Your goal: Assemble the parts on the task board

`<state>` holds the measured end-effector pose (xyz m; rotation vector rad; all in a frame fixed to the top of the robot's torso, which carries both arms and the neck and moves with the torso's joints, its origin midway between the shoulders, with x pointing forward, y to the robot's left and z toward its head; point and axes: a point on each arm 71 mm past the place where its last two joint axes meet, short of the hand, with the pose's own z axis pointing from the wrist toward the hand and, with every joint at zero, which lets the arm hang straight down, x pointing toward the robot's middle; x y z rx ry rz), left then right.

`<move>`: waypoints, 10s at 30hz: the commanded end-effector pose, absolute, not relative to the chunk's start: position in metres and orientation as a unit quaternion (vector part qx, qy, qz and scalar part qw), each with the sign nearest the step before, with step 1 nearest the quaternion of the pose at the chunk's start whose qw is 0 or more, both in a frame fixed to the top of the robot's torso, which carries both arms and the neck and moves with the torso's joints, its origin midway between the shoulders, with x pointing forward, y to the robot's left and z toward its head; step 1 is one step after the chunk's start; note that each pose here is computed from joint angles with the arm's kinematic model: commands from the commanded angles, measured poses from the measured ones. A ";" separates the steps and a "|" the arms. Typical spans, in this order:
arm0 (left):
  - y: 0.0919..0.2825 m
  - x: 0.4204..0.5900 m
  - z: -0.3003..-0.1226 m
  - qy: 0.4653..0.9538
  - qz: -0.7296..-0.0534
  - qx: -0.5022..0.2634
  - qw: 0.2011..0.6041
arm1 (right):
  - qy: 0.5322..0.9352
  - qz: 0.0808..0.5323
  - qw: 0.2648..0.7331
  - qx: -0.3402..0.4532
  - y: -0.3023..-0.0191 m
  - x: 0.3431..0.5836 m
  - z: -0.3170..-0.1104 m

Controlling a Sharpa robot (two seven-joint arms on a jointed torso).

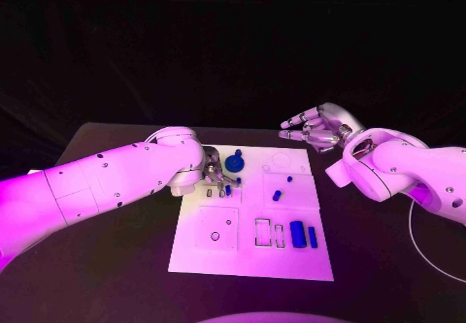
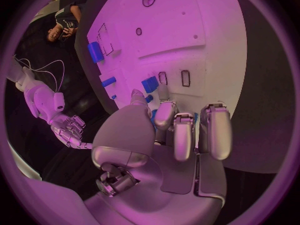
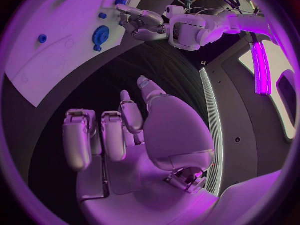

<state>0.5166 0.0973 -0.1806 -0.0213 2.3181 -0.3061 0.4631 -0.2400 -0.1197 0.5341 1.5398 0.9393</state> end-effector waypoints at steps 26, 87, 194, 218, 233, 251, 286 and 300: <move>0.095 0.514 -0.186 0.923 -0.091 -0.001 0.374 | 0.667 0.399 0.588 0.224 -0.239 0.468 -0.122; 0.121 0.505 -0.188 0.906 -0.128 -0.057 0.398 | 0.684 0.404 0.569 0.214 -0.234 0.472 -0.128; 0.109 0.509 -0.205 0.937 -0.035 0.009 0.349 | 0.696 0.409 0.553 0.205 -0.228 0.467 -0.130; 0.111 0.509 -0.207 0.940 -0.026 0.016 0.340 | 0.701 0.411 0.547 0.202 -0.227 0.465 -0.130; 0.115 0.510 -0.206 0.937 -0.029 0.008 0.348 | 0.702 0.410 0.546 0.202 -0.228 0.465 -0.131; 0.124 0.509 -0.189 0.924 -0.065 -0.024 0.376 | 0.701 0.408 0.548 0.204 -0.231 0.467 -0.131; 0.153 0.575 -0.144 0.915 -0.048 -0.044 0.397 | 0.705 0.406 0.544 0.205 -0.230 0.470 -0.135; 0.148 0.580 -0.156 0.922 -0.047 -0.041 0.383 | 0.706 0.407 0.542 0.204 -0.227 0.470 -0.136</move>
